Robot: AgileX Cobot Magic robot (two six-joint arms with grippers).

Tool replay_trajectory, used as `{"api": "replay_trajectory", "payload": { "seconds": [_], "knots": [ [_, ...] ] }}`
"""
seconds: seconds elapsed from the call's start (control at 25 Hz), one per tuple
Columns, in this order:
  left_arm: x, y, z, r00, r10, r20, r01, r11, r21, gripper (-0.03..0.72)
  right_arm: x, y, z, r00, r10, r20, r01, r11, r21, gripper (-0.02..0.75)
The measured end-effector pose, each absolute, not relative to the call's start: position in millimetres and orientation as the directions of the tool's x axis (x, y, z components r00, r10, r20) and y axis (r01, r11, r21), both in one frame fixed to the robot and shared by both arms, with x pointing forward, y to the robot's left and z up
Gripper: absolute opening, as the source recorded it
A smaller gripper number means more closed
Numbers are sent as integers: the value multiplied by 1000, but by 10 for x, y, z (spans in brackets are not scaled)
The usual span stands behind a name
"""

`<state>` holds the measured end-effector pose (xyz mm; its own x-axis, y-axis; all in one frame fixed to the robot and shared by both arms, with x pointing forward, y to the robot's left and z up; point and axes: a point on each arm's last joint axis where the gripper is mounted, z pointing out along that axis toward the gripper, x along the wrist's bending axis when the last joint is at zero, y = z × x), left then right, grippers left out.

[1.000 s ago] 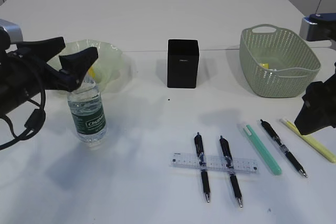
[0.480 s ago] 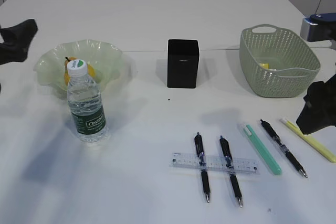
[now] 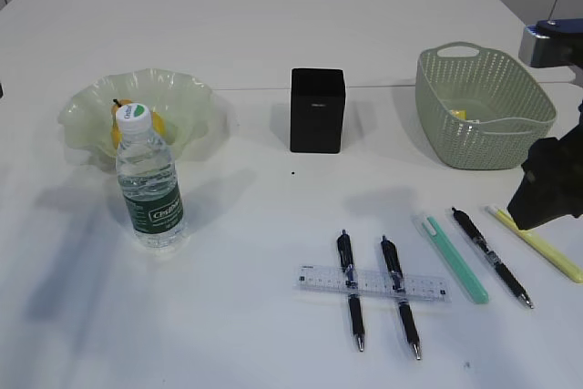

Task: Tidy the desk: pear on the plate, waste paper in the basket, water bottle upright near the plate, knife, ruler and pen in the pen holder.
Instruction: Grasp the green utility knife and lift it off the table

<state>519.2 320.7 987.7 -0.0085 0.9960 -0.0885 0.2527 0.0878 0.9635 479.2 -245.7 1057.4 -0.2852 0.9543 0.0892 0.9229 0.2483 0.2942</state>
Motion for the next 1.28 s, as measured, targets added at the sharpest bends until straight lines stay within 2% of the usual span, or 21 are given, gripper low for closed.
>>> {"api": "replay_trajectory", "payload": {
  "seconds": [0.16, 0.44, 0.6, 0.8, 1.04, 1.16, 1.28],
  "knots": [
    [5001, 3215, 9962, -78, 990, -116, 392, 138, 910, 593, 4792, -2457, 10574, -285, 954, 89, 923, 248, 294, 460],
    [4567, 3259, 10105, -190, 979, -70, 593, 171, 787, 571, 4797, -2457, 10575, -285, 954, 88, 922, 247, 299, 460],
    [4452, 3280, 10170, -230, 972, -35, 708, 192, 679, 563, 4797, -2457, 10575, -285, 954, 88, 922, 247, 299, 460],
    [4410, 3201, 10356, -166, 984, -62, 832, 173, 527, 562, 4797, -2456, 10575, -285, 954, 89, 922, 247, 299, 458],
    [4344, 3123, 10620, -130, 985, -116, 905, 166, 392, 562, 4797, -2455, 10576, -284, 954, 91, 922, 246, 299, 458],
    [4333, 3104, 10739, -121, 984, -129, 916, 160, 368, 561, 4797, -2455, 10576, -284, 954, 91, 922, 246, 299, 458],
    [4356, 3055, 10813, -97, 985, -141, 910, 145, 387, 559, 4797, -2455, 10576, -284, 954, 91, 922, 246, 299, 458]
  ]
}}
